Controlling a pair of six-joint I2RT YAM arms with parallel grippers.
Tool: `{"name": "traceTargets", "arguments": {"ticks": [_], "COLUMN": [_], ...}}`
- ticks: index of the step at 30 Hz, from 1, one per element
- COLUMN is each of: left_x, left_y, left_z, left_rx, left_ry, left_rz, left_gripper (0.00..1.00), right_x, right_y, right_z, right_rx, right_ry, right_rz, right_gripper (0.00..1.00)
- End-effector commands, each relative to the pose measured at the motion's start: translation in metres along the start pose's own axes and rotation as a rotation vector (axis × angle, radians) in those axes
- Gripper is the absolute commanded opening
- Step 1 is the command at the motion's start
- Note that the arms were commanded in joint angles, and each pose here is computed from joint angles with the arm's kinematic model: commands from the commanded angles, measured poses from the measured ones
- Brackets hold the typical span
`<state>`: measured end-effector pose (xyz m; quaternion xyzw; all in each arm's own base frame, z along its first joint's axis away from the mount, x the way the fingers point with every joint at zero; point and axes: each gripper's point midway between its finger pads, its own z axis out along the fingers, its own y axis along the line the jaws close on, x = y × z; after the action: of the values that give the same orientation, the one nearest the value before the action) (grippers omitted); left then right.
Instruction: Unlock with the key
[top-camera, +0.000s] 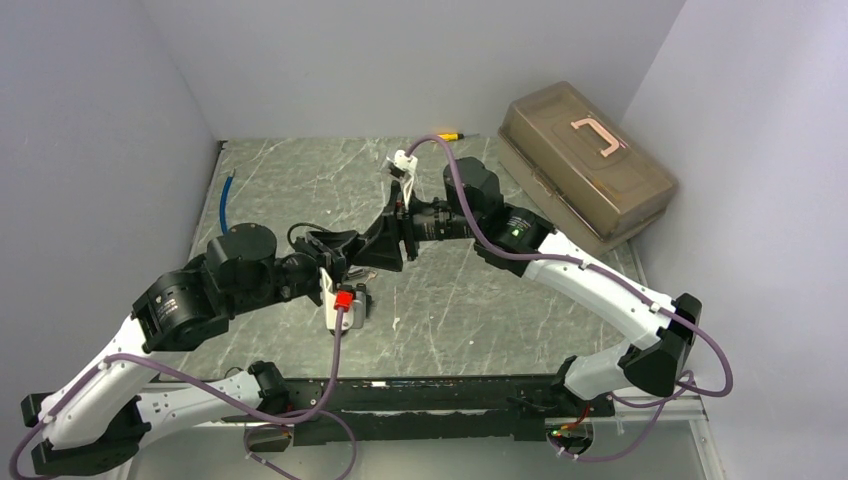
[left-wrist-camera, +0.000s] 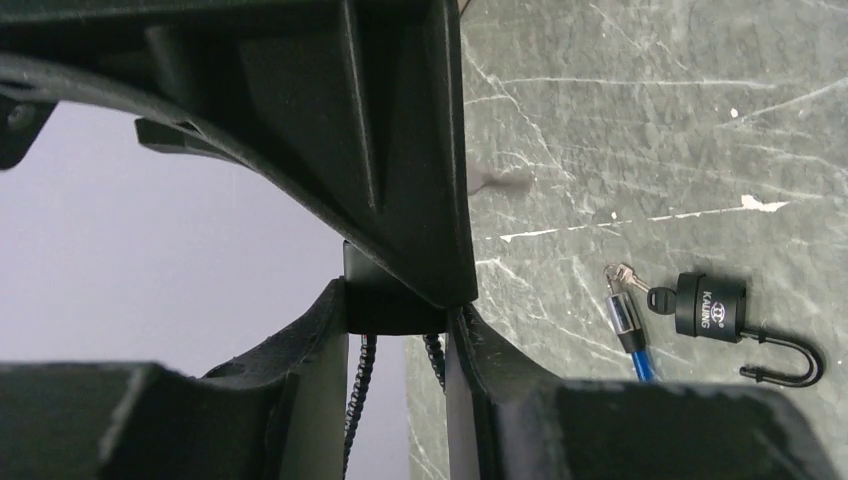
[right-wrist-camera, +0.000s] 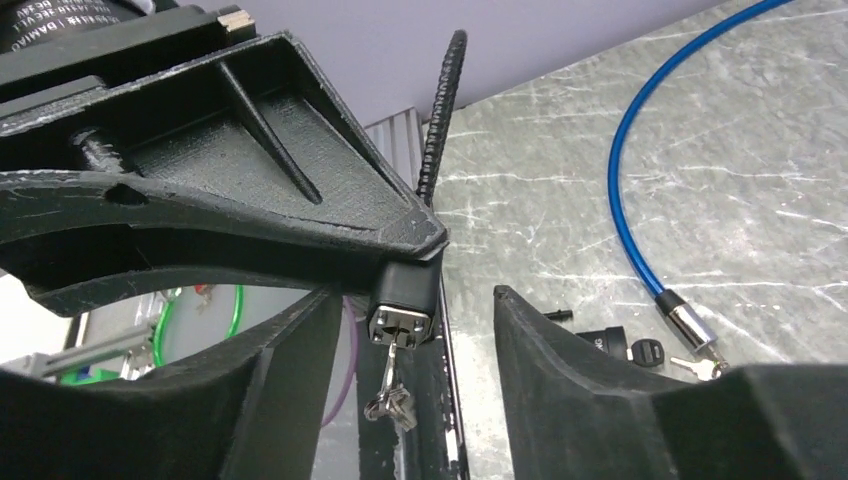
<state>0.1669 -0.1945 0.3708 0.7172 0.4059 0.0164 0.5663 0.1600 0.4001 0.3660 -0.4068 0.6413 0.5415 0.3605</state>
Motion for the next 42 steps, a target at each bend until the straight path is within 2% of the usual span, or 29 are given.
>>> {"name": "traceTargets", "arguments": {"ticks": [1,3,5,13,20,23,24,25,26,28,29,35,42], "left_x": [-0.029,-0.029,-0.029,-0.027,-0.028,-0.030,-0.031,-0.033,-0.034,-0.034,-0.033,-0.032,-0.017], "left_y": [0.035,0.034,0.034,0.030,0.011,0.005,0.003,0.002,0.001,0.001,0.002,-0.014,-0.043], "left_z": [-0.008,-0.010,-0.012,-0.014,-0.007,-0.006,-0.006,-0.006,-0.008,-0.010,-0.012,-0.019,-0.010], "left_rx": [-0.137,-0.136,-0.136,-0.136,-0.076,-0.050,-0.040,-0.031,-0.027,-0.021,-0.022,0.031,0.091], "left_ry": [-0.142,-0.149,-0.152,-0.164,-0.190,-0.202,-0.209,-0.216,-0.221,-0.224,-0.225,-0.233,-0.195], "left_rz": [-0.053,-0.065,-0.075,-0.126,-0.167,-0.178,-0.177,-0.177,-0.185,-0.223,-0.247,-0.457,-0.629], "left_gripper": [0.00,0.00,0.00,0.00,0.00,0.00,0.03,0.12,0.30,0.93,0.99,0.99,0.99], "right_x": [-0.031,-0.032,-0.035,-0.055,-0.059,-0.058,-0.059,-0.057,-0.056,-0.050,-0.046,-0.015,0.006], "right_y": [0.006,0.000,-0.002,0.002,0.000,-0.003,-0.005,-0.006,-0.006,-0.007,-0.008,0.000,0.021], "right_z": [-0.003,-0.002,-0.002,-0.003,0.000,0.003,0.003,0.003,0.002,0.001,0.000,-0.014,-0.031], "right_rx": [0.005,0.028,0.031,0.017,0.023,0.031,0.041,0.045,0.045,0.049,0.050,0.001,-0.086], "right_ry": [-0.080,-0.085,-0.099,-0.165,-0.179,-0.173,-0.176,-0.177,-0.175,-0.148,-0.128,0.031,0.173], "right_rz": [-0.064,-0.060,-0.060,-0.071,-0.051,-0.038,-0.042,-0.043,-0.046,-0.069,-0.079,-0.207,-0.317], "right_gripper": [0.64,0.66,0.65,0.21,0.04,0.00,0.00,0.00,0.00,0.00,0.00,0.00,0.00]}}
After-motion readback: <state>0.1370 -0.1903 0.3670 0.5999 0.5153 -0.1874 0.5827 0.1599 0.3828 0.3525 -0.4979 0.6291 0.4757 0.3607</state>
